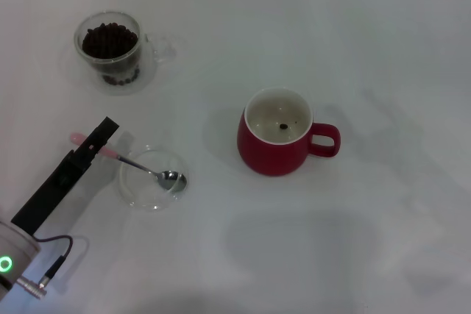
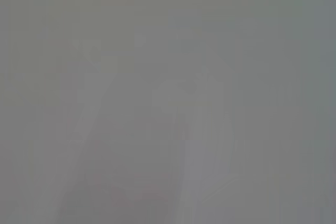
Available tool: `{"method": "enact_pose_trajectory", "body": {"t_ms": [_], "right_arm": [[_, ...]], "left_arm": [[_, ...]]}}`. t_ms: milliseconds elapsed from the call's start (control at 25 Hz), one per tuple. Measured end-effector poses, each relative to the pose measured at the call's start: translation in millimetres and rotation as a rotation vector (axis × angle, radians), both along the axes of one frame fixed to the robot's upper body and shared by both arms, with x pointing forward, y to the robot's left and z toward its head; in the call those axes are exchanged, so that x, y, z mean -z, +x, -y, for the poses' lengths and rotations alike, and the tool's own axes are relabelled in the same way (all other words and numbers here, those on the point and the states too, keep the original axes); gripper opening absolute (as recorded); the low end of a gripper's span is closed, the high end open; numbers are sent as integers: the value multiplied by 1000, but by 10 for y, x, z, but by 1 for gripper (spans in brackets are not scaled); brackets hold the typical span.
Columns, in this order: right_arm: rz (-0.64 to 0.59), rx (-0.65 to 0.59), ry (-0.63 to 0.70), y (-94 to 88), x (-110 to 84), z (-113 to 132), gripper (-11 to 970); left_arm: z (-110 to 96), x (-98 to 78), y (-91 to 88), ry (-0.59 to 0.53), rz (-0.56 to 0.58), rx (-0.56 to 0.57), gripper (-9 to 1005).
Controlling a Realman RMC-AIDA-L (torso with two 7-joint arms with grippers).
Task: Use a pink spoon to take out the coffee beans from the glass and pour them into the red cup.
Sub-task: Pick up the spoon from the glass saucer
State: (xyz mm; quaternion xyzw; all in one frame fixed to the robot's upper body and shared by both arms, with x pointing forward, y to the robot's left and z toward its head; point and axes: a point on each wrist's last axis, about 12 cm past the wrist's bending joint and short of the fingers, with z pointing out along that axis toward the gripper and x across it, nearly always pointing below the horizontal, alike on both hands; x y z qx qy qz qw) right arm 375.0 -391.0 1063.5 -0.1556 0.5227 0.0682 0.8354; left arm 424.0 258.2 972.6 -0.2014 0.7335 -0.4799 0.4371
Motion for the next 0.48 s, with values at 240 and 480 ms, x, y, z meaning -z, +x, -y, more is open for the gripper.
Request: {"method": "enact_pose_trajectory", "body": {"t_ms": [240, 480], "right_arm": [[0, 4, 4, 2, 5, -10, 723], [2, 1, 6, 23, 7, -26, 722]], "left_arm": [[-8, 20, -51, 15, 5, -16, 634], [-47, 29, -95, 15, 5, -40, 544]]}}
